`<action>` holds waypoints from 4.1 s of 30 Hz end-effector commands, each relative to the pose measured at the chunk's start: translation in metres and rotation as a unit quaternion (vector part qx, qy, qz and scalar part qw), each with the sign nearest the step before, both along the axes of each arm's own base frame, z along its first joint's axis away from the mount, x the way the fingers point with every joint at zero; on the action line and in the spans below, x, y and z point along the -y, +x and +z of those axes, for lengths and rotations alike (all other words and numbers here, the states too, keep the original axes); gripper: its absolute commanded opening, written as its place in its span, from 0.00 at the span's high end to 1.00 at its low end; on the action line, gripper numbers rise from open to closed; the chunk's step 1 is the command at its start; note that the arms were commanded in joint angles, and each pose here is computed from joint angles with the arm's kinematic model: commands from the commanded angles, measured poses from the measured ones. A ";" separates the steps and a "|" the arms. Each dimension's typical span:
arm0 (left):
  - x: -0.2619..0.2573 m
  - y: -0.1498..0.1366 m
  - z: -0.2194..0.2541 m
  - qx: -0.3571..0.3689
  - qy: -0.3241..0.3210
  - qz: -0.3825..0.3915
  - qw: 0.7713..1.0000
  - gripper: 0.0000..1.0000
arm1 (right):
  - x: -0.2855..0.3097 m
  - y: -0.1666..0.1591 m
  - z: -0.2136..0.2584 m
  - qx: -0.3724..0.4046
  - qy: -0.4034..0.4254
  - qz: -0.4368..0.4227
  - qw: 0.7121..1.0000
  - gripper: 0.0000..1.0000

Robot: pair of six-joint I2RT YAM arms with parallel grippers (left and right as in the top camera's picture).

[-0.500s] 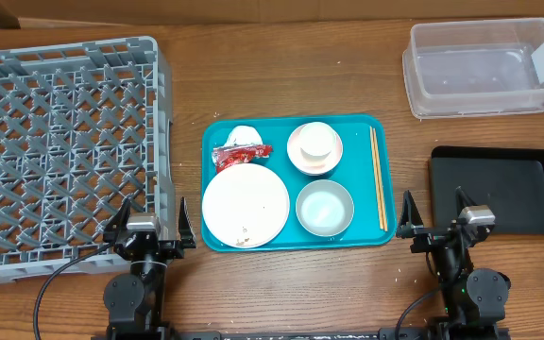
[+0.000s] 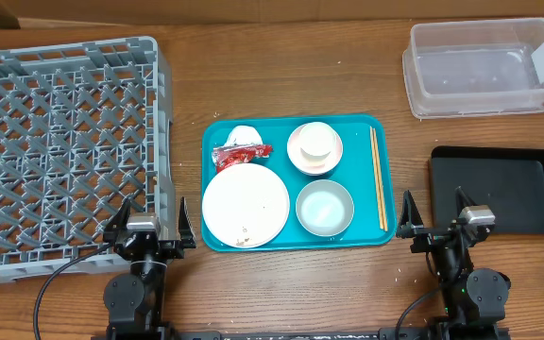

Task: Sort waste into correct bins and load items into the dishwasher

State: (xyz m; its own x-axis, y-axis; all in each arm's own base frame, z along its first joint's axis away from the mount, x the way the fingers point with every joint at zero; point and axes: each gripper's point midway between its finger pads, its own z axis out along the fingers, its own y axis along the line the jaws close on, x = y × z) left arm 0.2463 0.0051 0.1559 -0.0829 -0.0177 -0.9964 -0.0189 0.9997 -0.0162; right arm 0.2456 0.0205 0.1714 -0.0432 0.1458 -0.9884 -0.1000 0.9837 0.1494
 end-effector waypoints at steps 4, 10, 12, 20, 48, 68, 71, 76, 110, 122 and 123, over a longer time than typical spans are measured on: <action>-0.001 0.000 0.000 0.003 0.008 0.003 1.000 0.00 | 0.001 0.000 -0.001 0.003 0.002 -0.002 1.000 0.00; -0.001 0.000 0.000 0.003 0.008 0.003 1.000 0.00 | 0.001 0.000 -0.001 0.003 0.002 -0.002 1.000 0.00; -0.001 0.000 0.000 0.003 0.008 0.003 1.000 0.00 | 0.001 0.000 -0.001 0.003 0.002 -0.002 1.000 0.00; -0.001 0.000 0.000 0.003 0.008 0.003 1.000 0.00 | 0.001 0.000 -0.001 0.003 0.002 -0.002 1.000 0.00; -0.001 0.000 0.000 0.003 0.008 0.003 1.000 0.00 | 0.001 0.000 -0.001 0.003 0.002 -0.002 1.000 0.00; 0.004 0.000 0.005 0.014 0.000 -0.011 1.000 0.00 | 0.001 0.000 -0.001 0.003 0.002 -0.002 1.000 0.00; 0.039 -0.003 0.020 0.036 -0.086 -0.109 0.990 0.00 | 0.001 0.000 -0.001 0.003 0.002 -0.002 1.000 0.00; 0.070 -0.016 0.054 0.085 -0.145 -0.210 0.963 0.00 | 0.001 0.000 -0.001 0.003 0.002 -0.002 1.000 0.00; 0.140 0.044 0.102 -0.371 -0.104 -0.291 0.876 0.00 | 0.001 0.000 -0.001 0.003 0.002 -0.002 1.000 0.00; 0.229 0.036 0.067 -0.470 -0.181 -0.354 0.788 0.00 | 0.001 0.000 -0.001 0.003 0.002 -0.002 1.000 0.00; 0.234 0.034 0.063 -0.477 -0.178 -0.358 0.783 0.00 | 0.001 0.000 -0.001 0.003 0.002 -0.002 1.000 0.00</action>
State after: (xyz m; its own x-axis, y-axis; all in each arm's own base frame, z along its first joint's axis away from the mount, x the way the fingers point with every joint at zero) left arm 0.2840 -0.2105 0.2176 -0.8763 0.1153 -0.4678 0.3960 0.7253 -0.5632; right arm 0.2456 0.0205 0.1715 -0.0429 0.1465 -0.9883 -0.1000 0.9836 0.1502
